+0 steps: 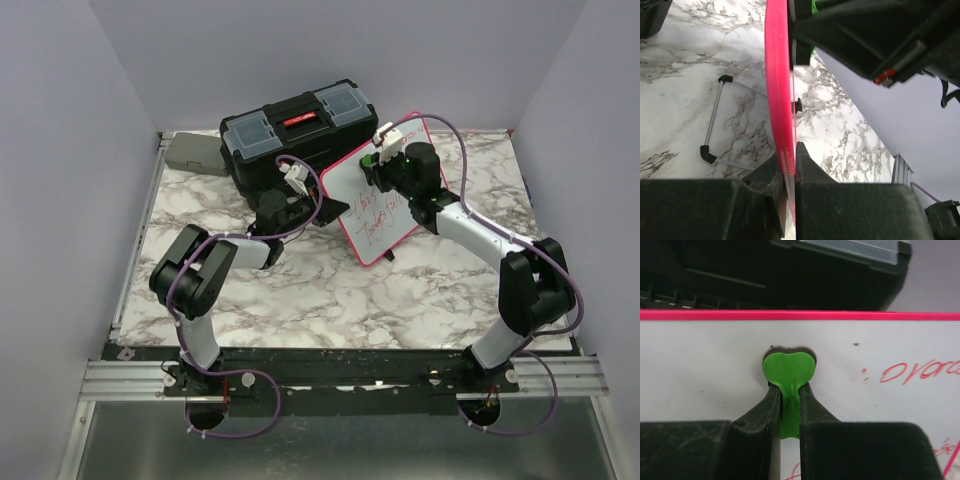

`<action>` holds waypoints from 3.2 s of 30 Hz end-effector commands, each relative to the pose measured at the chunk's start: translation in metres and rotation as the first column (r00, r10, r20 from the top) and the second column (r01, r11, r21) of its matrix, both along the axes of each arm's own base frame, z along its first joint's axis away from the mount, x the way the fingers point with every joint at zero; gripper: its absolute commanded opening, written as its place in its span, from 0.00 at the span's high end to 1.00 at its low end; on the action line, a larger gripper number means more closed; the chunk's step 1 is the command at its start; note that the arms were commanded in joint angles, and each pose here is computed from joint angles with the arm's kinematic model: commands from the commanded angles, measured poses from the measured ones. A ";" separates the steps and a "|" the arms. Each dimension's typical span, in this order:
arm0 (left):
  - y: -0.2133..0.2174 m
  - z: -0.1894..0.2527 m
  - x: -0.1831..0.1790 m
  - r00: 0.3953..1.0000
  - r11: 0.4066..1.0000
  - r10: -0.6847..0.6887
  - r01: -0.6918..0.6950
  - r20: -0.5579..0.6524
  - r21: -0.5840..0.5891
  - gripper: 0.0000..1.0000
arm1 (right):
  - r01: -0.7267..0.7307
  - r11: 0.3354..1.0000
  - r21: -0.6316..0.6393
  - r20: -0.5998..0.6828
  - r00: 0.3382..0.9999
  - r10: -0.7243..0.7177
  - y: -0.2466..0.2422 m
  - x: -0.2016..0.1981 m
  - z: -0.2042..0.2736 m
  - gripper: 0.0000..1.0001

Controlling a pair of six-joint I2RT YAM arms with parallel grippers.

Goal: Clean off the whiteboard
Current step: Erase the whiteboard at the whiteboard stand.

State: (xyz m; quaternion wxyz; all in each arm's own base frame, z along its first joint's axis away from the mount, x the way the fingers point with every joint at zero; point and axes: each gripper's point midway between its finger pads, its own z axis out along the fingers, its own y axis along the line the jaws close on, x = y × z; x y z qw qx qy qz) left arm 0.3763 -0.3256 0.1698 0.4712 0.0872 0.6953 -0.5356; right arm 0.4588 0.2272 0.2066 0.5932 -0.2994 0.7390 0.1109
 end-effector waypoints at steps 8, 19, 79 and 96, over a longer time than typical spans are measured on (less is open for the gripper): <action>-0.021 -0.011 -0.034 0.982 0.981 -0.186 0.183 0.035 0.057 1.00 | 0.117 0.993 0.031 0.054 0.991 -0.119 -0.027 0.036 0.007 0.99; -0.023 -0.011 -0.035 0.978 0.977 -0.207 0.204 0.032 0.062 1.00 | 0.171 0.981 0.092 -0.023 0.985 -0.170 -0.063 0.069 0.000 0.99; -0.028 -0.009 -0.035 0.968 0.966 -0.251 0.249 0.025 0.074 1.00 | 0.028 0.998 0.052 -0.037 0.999 -0.026 -0.044 0.052 -0.016 0.99; -0.028 -0.010 -0.036 0.966 0.964 -0.258 0.256 0.020 0.079 1.00 | 0.097 0.995 0.003 -0.117 0.988 -0.096 -0.061 0.059 -0.025 0.99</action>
